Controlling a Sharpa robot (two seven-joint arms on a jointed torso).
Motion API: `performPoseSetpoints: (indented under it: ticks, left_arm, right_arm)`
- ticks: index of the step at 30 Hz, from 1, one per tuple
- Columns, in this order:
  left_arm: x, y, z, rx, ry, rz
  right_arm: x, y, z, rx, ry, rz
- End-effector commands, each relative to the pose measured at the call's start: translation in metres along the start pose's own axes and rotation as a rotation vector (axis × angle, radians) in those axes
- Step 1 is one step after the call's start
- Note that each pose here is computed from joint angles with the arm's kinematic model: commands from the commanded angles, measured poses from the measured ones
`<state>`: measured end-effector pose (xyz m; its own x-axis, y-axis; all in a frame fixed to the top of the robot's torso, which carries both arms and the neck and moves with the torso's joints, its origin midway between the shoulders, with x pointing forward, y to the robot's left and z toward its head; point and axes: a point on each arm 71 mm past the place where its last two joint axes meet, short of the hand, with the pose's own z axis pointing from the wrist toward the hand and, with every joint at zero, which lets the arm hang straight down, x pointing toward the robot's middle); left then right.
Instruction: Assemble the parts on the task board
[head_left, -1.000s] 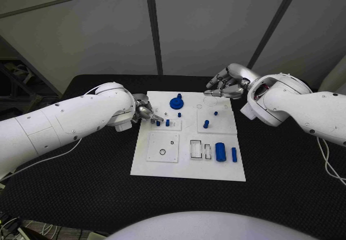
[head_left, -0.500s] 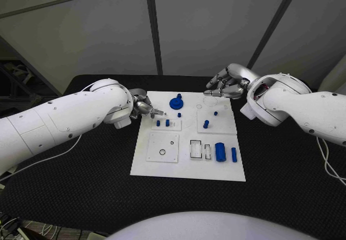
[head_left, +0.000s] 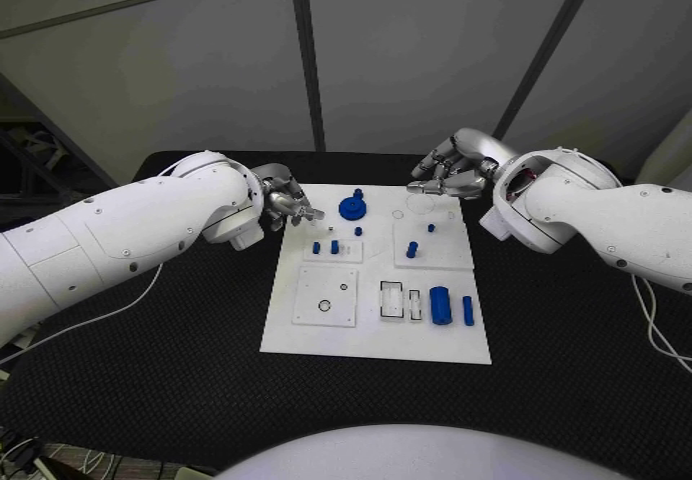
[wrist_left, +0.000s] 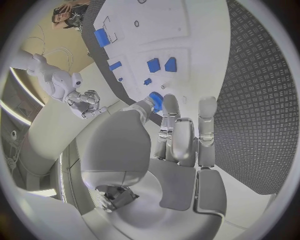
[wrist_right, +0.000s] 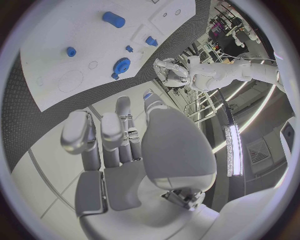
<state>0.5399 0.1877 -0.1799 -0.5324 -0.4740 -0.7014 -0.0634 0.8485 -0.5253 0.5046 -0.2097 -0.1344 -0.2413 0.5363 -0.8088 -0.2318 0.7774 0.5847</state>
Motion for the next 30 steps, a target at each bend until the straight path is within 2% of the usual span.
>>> performPoseSetpoints:
  ticks: [1,6,10,13,20,30]
  left_arm:
    - [-0.0018,-0.016,0.0009,0.185,-0.054,-0.035]
    - [0.0068,-0.031,0.004,0.39,-0.121,-0.004]
    - [0.0142,-0.0376,0.0056,0.48,-0.165,0.051]
    - [0.0209,-0.042,0.0082,0.524,-0.187,0.124]
    - [0.0331,-0.047,0.0179,0.528,-0.184,0.259]
    - [0.0485,-0.0549,0.0298,0.484,-0.116,0.369]
  right_arm:
    - [-0.001,0.002,0.0,-0.011,-0.003,0.001]
    - [-0.001,0.002,0.001,-0.015,-0.005,0.004]
    - [-0.001,0.002,0.001,-0.016,-0.007,0.006]
    - [-0.001,0.003,0.002,-0.018,-0.008,0.007]
    - [0.0,0.004,0.002,-0.022,-0.007,0.008]
    - [0.002,0.006,0.003,-0.025,-0.005,0.01]
